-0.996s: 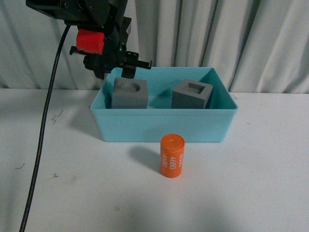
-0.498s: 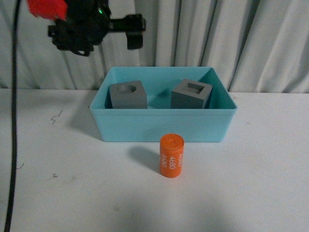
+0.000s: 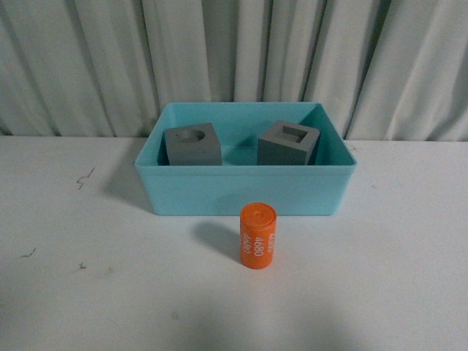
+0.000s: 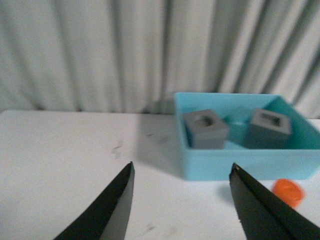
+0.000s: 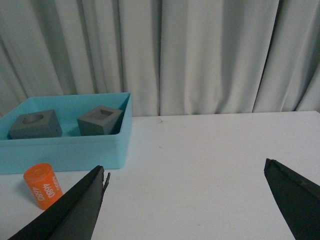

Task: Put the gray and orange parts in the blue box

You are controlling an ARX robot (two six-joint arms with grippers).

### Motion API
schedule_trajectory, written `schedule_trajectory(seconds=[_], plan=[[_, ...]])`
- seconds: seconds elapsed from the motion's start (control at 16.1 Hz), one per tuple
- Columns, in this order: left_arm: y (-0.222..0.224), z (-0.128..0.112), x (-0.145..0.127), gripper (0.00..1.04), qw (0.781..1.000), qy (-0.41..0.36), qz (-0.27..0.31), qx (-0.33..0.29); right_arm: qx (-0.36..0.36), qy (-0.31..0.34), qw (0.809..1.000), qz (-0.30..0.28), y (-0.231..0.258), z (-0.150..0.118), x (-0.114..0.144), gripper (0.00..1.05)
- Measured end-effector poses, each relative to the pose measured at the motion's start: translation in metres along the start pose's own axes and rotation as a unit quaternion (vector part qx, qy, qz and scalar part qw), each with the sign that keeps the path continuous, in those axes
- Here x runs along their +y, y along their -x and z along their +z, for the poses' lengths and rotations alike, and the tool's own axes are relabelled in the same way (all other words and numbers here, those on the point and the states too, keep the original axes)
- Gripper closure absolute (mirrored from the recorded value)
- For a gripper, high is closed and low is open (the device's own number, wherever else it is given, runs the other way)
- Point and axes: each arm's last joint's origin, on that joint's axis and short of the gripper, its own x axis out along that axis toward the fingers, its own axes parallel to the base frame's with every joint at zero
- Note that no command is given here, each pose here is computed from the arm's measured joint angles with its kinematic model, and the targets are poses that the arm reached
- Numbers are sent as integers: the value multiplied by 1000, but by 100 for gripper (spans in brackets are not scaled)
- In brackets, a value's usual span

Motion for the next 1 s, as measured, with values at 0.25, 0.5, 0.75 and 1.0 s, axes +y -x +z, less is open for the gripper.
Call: schedule_trajectory(seconds=[0.25,0.5,0.75,1.0], plan=[[30,-32,18,89,999,-11,13,-45,0,0,1000,1,0,0,0,6],[34,-34,32,103,998,-12,25,-48,0,0,1000,1,0,0,0,6],[37,-39,31,103,998,-14,11,-53,0,0,1000,1,0,0,0,6],[48,-44,31,103,999,-13,12,-45,0,0,1000,1,0,0,0,6]])
